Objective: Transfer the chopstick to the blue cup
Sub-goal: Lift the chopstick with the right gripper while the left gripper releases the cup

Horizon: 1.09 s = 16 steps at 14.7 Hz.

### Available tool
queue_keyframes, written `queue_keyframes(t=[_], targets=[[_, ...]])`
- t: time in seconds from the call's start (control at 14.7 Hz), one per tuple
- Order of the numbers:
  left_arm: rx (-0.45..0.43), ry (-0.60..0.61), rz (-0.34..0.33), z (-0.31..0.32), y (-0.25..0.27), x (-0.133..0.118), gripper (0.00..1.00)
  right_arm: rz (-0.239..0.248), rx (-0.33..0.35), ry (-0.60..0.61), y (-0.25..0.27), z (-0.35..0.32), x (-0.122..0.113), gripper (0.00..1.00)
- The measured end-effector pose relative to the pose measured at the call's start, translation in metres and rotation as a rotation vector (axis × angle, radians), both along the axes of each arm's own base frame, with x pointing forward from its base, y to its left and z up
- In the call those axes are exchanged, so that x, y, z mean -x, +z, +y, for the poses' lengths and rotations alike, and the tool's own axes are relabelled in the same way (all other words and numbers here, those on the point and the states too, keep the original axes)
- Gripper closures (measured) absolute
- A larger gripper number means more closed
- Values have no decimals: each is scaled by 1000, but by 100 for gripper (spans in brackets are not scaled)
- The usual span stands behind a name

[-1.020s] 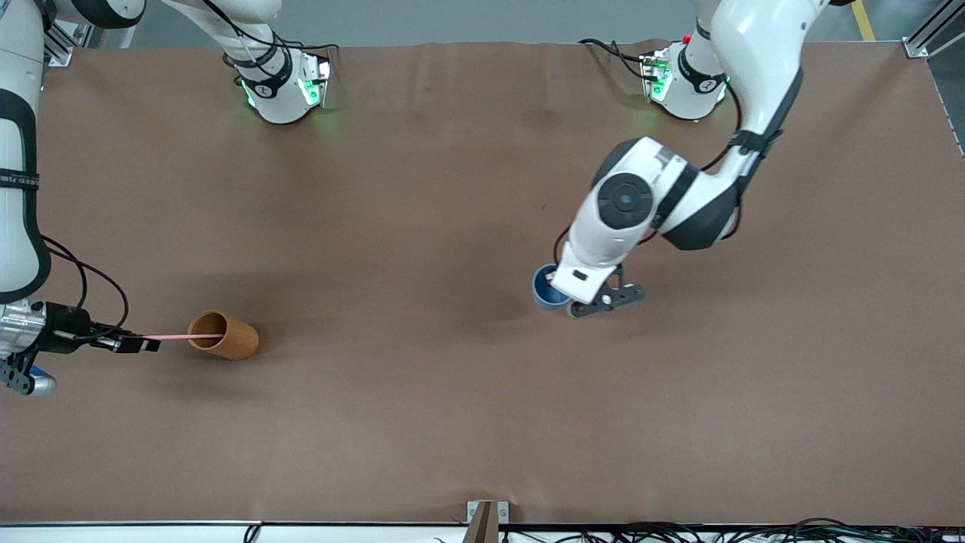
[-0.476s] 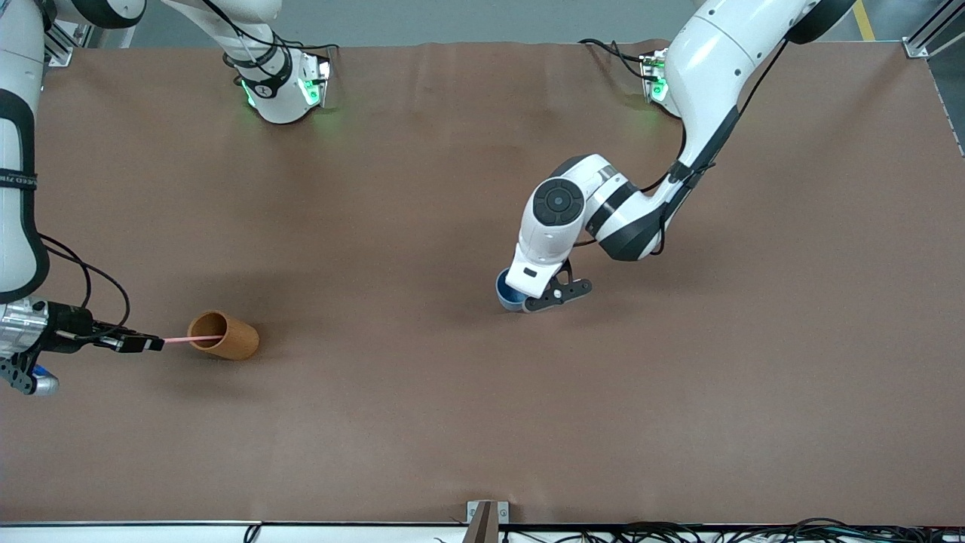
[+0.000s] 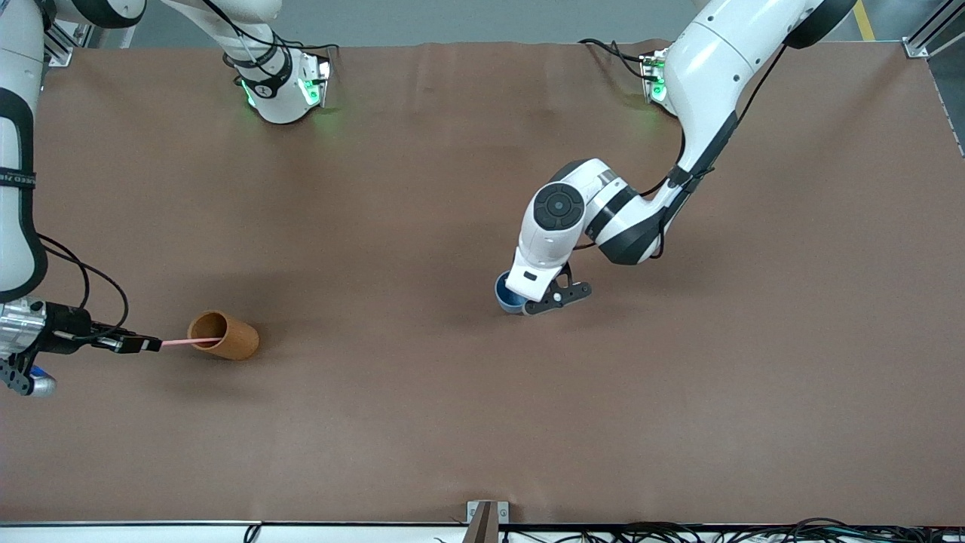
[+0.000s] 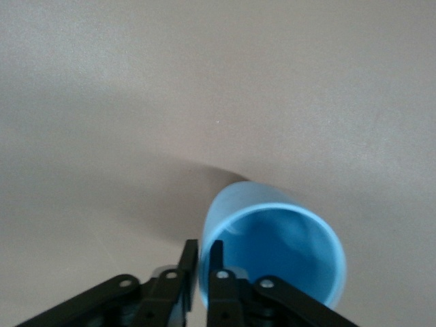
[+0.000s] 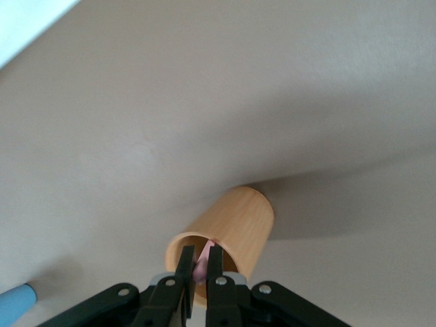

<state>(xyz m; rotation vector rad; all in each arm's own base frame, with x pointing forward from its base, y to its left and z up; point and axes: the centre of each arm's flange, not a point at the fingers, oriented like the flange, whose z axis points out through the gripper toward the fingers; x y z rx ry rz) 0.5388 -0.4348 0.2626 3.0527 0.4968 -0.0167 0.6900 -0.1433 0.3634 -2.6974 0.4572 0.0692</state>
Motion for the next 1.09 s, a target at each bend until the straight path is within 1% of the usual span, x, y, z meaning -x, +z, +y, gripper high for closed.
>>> queue_keyframes(t=[0.14,0.2,0.27,0.34,0.48,0.54,0.61,0.68,0.82,0.88,0.95,1.09], targets=[[-1,1,1,1,-1,-1,62,-43,31,42,45,13,0,90],[0,2,0,2,-1,-2,53,-62,70,80,75,25,4,90],[2,2,-5,2,1,-4,42,-83,121,120,106,38,9,90],[6,-8,-19,4,8,-9,33,-105,172,160,140,55,17,90],[8,-45,-57,12,37,-23,15,-129,234,201,199,94,39,90],[-2,-54,-78,20,59,-31,6,-138,249,201,222,116,50,90],[-18,-64,-99,36,86,-41,0,-151,255,199,241,139,59,90],[-27,-87,-112,54,112,-50,0,-163,254,195,255,166,67,90],[-29,-144,-130,94,161,-64,0,-166,257,171,267,225,78,90],[-23,-168,-134,117,182,-70,0,-173,276,154,268,259,82,90],[-11,-199,-136,141,201,-76,0,-186,297,134,267,295,87,90],[-2,-275,-128,193,233,-83,0,-222,300,95,263,379,106,90]])
